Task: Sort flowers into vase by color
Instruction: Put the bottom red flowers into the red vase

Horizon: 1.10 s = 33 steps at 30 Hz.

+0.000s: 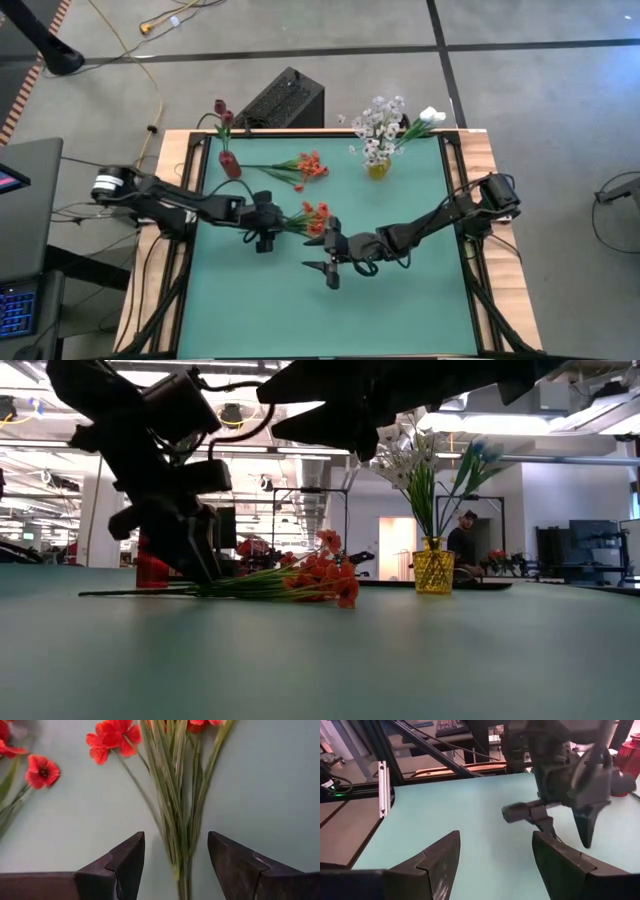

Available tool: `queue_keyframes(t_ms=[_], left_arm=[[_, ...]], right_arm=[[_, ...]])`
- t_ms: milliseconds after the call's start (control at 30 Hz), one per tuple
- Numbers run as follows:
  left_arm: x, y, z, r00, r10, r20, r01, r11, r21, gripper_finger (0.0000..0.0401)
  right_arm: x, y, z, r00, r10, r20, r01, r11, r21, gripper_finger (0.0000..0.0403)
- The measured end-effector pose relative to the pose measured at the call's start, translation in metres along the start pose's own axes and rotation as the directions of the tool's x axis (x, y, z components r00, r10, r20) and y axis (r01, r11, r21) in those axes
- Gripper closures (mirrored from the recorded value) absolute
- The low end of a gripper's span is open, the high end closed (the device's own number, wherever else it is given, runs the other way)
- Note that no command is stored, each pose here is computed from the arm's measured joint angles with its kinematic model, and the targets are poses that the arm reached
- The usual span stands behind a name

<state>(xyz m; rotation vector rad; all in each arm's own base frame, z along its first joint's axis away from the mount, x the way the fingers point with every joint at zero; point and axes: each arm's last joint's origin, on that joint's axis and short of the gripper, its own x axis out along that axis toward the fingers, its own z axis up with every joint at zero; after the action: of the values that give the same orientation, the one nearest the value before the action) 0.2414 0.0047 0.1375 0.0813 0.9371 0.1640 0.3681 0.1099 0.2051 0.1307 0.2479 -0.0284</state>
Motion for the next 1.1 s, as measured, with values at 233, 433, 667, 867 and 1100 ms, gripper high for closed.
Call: queue_keyframes(t_ms=[233,433,667,867,1100], left_arm=[[0.017,0.006,-0.003,0.999,-0.018,-0.027,0.017,0.999,-0.030,0.0195],[0.020,0.005,-0.003,0.998,-0.061,-0.018,0.060,0.997,-0.043,0.0218],[0.020,0.004,-0.003,0.993,-0.119,-0.018,0.118,0.993,-0.029,0.0339],[0.012,0.004,0.002,0.988,-0.153,0.015,0.154,0.988,-0.029,0.0389],[-0.036,0.013,0.024,0.962,-0.112,0.249,0.119,0.993,-0.015,0.0397]], right_arm=[[0.000,0.000,-0.002,1.000,-0.004,-0.018,0.004,1.000,-0.006,0.0128],[0.000,-0.001,-0.003,0.999,-0.007,-0.033,0.007,1.000,-0.012,0.0128],[0.000,-0.001,-0.003,1.000,-0.007,-0.031,0.006,1.000,-0.011,0.0128],[0.000,-0.001,-0.003,1.000,-0.007,-0.030,0.006,1.000,-0.010,0.0128],[0.000,0.000,-0.004,0.999,-0.007,-0.035,0.007,1.000,0.011,0.0128]])
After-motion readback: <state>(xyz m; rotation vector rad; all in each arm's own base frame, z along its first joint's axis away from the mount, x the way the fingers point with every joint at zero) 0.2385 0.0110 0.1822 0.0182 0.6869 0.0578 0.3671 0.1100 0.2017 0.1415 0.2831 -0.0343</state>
